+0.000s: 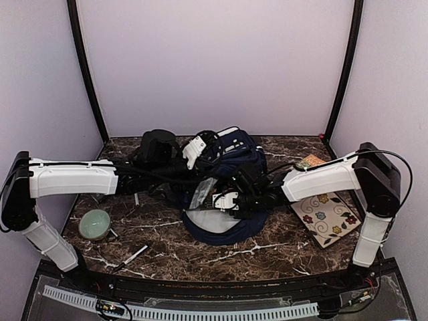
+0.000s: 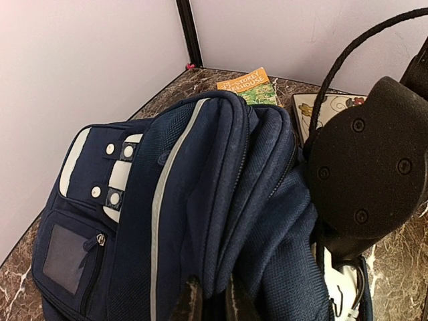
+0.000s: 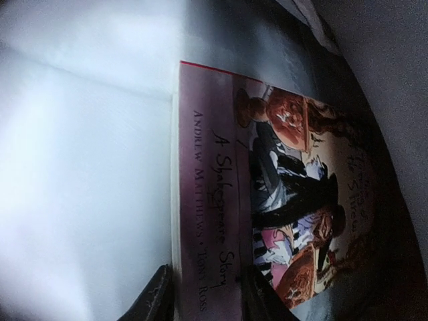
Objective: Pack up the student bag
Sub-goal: Adjust the book in the largest pocket of the bag, then move the book to the center of the board.
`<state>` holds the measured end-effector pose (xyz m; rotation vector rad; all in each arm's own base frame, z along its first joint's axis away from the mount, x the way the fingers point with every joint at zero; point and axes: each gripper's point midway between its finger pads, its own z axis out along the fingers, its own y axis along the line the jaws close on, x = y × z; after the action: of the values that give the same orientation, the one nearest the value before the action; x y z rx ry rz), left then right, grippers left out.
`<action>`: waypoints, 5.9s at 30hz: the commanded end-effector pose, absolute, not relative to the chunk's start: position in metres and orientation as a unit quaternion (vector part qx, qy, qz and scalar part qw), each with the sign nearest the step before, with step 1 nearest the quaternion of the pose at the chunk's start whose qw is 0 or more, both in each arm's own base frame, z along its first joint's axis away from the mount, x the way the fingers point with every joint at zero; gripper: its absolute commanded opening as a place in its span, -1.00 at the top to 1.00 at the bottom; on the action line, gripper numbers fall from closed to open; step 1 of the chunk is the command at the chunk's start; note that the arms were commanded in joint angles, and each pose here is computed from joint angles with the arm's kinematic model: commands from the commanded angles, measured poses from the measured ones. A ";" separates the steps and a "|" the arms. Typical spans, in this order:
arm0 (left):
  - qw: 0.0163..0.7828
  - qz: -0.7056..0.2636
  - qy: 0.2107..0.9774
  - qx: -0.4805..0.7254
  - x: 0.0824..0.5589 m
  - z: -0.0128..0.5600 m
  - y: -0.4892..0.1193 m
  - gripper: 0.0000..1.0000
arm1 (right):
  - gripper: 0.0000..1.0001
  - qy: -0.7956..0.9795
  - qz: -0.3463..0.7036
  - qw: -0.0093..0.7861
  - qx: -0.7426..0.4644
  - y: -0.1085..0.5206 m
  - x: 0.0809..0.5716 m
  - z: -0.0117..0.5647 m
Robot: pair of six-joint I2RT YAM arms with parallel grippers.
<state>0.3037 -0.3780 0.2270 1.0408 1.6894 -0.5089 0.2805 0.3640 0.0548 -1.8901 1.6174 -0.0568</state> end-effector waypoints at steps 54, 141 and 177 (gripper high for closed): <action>0.461 -0.172 0.774 0.399 0.375 0.154 -0.377 1.00 | 0.18 0.797 0.172 0.304 -0.493 0.220 0.271 0.151; 0.339 -0.432 0.760 0.347 0.312 0.165 -0.490 0.09 | 0.23 0.976 0.146 0.142 -0.076 0.012 0.475 -0.011; 0.181 -0.400 0.892 0.110 0.362 0.032 -0.536 -0.09 | -0.07 0.921 0.188 0.198 -0.279 0.149 0.442 0.072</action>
<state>0.3617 -0.5583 0.0656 0.4313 2.3562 -1.2604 0.4628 0.1570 0.0455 -0.9006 2.5217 0.4444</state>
